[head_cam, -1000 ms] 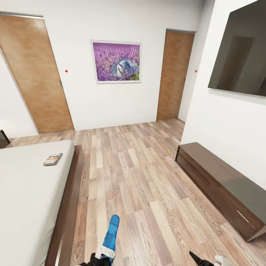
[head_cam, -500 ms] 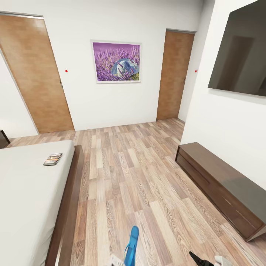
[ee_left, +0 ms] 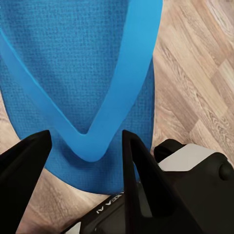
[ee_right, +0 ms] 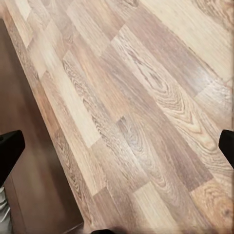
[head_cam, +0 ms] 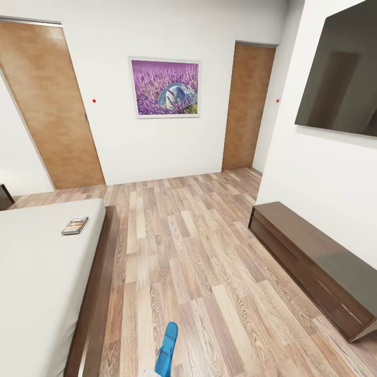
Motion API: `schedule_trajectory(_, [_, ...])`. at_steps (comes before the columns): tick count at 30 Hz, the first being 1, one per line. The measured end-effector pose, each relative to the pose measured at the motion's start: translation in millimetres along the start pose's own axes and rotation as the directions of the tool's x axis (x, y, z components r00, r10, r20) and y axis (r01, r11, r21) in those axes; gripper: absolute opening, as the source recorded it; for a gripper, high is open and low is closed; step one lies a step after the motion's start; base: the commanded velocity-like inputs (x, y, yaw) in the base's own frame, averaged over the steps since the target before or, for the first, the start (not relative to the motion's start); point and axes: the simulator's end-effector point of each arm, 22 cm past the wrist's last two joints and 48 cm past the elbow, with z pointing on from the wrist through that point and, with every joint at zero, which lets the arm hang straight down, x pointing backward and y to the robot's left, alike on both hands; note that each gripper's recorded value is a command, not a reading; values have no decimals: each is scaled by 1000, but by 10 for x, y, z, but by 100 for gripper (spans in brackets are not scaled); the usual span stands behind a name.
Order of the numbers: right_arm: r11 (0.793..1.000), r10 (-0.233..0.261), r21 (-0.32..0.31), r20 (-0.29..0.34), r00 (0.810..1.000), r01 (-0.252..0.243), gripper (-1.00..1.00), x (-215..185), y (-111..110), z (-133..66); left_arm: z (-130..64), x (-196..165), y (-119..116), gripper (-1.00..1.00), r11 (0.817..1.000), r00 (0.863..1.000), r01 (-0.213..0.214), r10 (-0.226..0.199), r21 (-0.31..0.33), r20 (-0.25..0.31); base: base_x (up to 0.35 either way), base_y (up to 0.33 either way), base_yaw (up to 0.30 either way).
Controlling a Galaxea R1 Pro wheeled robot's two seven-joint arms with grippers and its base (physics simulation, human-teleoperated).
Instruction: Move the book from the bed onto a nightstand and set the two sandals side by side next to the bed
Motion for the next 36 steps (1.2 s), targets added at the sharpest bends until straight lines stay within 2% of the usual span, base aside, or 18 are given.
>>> schedule_trajectory(36, [1000,-2,4,4,1000,2,100,14,-17,-8,41,-43,-90,-100,1000,1000,-3,3,10,18,0,0,0])
